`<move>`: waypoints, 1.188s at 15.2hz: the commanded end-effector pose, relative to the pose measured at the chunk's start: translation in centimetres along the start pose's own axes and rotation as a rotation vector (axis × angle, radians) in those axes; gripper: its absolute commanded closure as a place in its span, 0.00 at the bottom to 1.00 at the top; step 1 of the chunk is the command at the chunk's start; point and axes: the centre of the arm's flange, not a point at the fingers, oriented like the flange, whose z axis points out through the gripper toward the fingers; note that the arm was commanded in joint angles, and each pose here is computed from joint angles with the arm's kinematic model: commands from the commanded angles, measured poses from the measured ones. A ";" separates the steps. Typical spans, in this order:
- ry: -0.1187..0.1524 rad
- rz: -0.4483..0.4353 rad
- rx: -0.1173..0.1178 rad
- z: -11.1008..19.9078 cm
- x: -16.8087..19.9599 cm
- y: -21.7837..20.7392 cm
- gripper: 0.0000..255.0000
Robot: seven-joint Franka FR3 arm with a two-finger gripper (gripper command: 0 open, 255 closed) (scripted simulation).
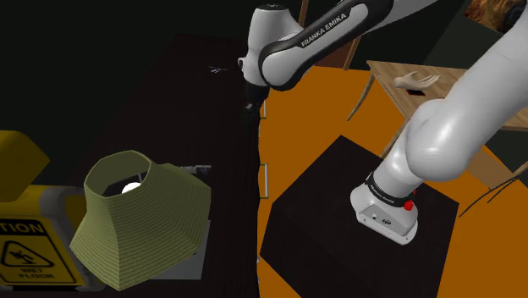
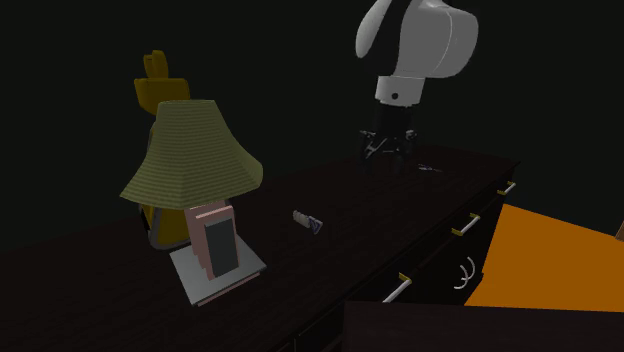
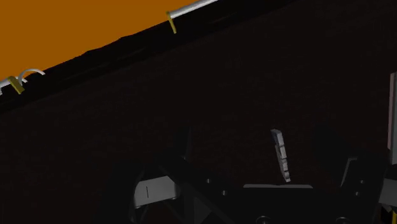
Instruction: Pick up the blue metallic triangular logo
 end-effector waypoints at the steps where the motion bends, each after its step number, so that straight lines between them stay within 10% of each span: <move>1: 0.016 -0.033 -0.001 1.9 1.4 -0.9 0.00; 18: 0.129 -0.306 -0.009 18.0 12.5 -9.8 0.00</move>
